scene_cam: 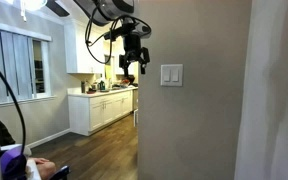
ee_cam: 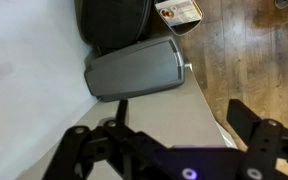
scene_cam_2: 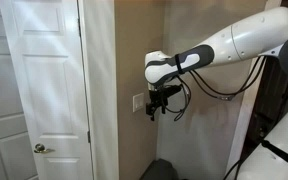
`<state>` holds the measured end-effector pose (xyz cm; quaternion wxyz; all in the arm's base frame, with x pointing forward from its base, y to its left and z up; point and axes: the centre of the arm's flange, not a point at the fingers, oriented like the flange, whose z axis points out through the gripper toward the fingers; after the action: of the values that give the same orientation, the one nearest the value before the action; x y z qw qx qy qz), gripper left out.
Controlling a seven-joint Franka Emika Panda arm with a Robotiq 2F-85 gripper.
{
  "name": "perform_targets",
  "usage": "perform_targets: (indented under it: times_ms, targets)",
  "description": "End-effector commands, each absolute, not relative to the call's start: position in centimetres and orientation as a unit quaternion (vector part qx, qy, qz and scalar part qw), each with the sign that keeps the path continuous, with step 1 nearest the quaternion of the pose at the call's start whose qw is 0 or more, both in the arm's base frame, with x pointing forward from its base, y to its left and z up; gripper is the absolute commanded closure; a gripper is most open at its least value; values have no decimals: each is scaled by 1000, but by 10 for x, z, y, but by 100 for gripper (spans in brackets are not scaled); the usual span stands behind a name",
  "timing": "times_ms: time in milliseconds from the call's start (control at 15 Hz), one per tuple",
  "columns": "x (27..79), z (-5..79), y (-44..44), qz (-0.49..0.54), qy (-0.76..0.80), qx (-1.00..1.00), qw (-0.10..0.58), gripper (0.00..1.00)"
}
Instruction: Turn off the light switch
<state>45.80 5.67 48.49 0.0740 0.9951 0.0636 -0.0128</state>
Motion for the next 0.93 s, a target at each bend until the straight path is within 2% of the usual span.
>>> perform_targets:
  times_ms: [0,600,867]
  targets:
    - [458,485,57,-13,64,995,74,0]
    - [458,485,57,-13,64,995,74,0]
    - [479,481,34,4,60,996,71,0]
